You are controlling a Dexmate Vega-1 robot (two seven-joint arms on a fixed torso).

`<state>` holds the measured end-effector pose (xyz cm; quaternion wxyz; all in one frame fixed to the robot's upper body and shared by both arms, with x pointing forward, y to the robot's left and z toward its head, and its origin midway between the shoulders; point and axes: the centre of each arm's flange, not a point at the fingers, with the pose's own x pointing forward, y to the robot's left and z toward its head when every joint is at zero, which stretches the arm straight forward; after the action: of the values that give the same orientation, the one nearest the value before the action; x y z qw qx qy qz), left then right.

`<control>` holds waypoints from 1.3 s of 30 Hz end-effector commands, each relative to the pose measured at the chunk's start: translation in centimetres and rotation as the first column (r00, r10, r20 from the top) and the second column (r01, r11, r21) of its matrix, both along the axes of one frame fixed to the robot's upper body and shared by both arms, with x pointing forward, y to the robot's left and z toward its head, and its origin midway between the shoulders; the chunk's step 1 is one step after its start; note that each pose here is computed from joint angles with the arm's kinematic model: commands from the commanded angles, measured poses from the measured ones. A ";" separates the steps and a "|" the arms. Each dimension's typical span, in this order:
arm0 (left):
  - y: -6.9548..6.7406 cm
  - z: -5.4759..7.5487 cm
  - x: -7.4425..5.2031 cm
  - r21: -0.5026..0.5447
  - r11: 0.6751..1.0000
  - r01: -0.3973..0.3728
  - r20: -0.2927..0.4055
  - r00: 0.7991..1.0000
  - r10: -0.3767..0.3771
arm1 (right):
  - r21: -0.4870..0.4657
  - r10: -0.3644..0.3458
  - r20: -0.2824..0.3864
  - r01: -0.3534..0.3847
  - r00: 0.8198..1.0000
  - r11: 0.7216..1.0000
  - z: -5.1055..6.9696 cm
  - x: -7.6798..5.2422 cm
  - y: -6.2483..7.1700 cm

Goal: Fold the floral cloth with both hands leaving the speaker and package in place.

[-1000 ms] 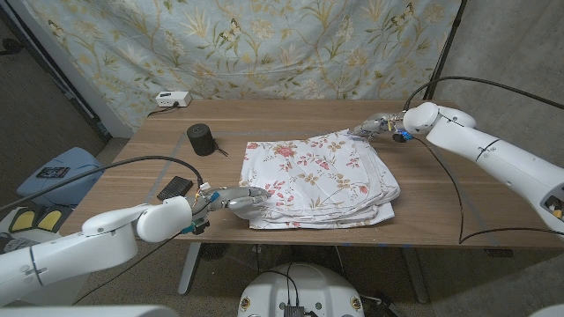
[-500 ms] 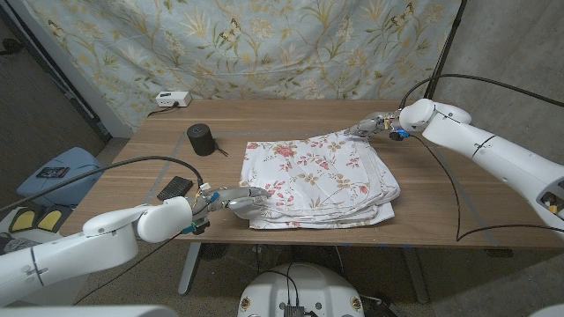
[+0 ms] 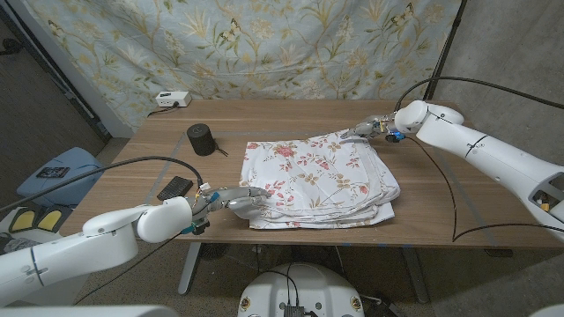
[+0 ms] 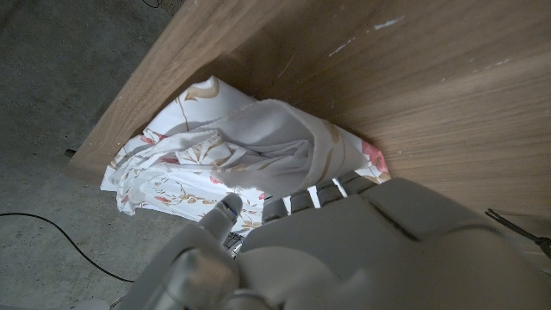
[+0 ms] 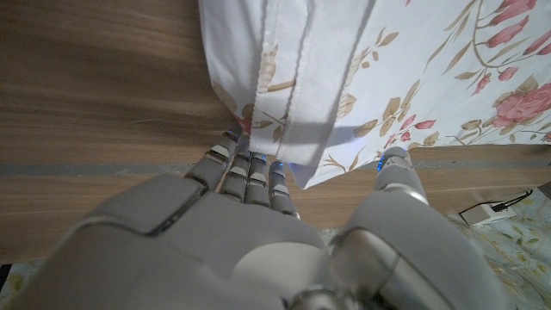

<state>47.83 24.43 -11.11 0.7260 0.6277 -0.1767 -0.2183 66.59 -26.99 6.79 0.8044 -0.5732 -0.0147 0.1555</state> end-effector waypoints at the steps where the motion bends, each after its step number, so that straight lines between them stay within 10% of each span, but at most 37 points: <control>1: 0.2 0.0 0.2 0.001 1.000 -0.011 0.000 1.000 0.011 | -0.039 -0.043 -0.008 0.042 0.999 0.998 -0.3 0.4 0.9; 39: 0.4 -0.6 0.5 0.006 1.000 -0.017 -0.019 1.000 0.018 | -0.027 -0.143 0.055 0.145 0.988 0.989 -0.7 -0.4 4.1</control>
<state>48.32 24.88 -11.50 0.7279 0.6292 -0.1661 -0.2162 66.96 -23.85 5.17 0.8051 -0.5860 0.0055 0.0918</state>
